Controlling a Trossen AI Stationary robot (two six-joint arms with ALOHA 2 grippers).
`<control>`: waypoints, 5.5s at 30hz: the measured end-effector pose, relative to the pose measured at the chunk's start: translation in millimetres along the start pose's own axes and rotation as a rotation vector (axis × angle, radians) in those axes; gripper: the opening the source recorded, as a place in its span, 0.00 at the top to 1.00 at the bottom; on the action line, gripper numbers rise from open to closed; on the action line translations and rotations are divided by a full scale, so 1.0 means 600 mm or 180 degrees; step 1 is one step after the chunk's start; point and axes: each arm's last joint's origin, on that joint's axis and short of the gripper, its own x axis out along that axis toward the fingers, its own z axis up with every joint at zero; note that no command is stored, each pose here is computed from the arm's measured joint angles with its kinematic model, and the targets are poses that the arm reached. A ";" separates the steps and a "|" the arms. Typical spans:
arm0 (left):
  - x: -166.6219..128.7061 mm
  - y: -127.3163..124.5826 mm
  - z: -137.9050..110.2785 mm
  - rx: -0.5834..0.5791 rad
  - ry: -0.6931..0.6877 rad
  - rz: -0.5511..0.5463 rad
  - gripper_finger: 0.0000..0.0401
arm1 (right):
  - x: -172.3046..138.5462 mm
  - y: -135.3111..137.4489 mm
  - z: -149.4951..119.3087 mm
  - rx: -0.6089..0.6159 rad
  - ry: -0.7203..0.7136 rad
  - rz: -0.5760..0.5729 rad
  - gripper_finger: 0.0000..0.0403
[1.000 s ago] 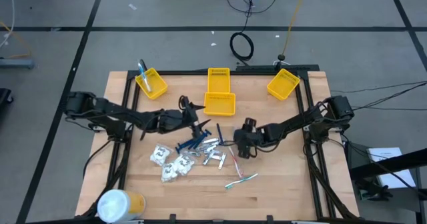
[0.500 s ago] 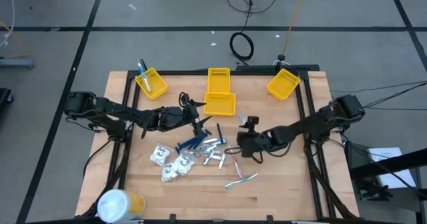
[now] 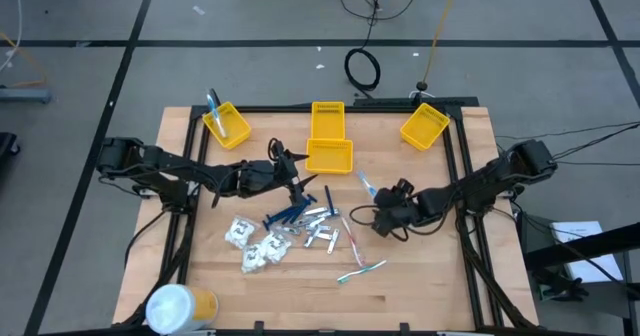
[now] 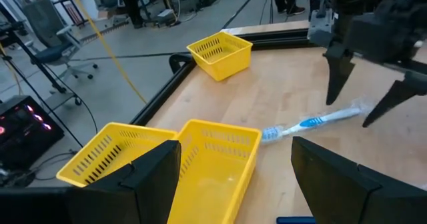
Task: Pick & Place Travel size toiletries
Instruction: Put the blue toothbrush into the left yellow bin, then put the orange toothbrush into the left yellow bin
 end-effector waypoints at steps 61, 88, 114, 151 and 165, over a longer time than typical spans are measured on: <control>0.126 -0.048 0.118 -0.0539 -0.1569 -0.1302 0.30 | -0.095 -0.075 0.081 -0.0558 -0.3583 0.1231 0.97; 0.104 -0.007 0.139 -0.0317 -0.0839 -0.0344 0.98 | -0.068 -0.079 0.067 -0.0472 -0.2969 0.0624 0.55; -0.117 0.299 -0.083 -0.2483 0.0457 0.2992 0.98 | -0.073 -0.104 0.065 -0.0276 -0.2745 0.0329 0.40; -0.139 0.324 -0.120 -0.2652 0.1060 0.3103 0.29 | -0.072 -0.104 0.064 -0.0290 -0.2733 0.0340 0.40; -0.126 0.234 -0.024 -0.2027 0.0184 0.1477 0.23 | -0.077 -0.068 0.084 -0.0222 -0.1536 0.0880 0.40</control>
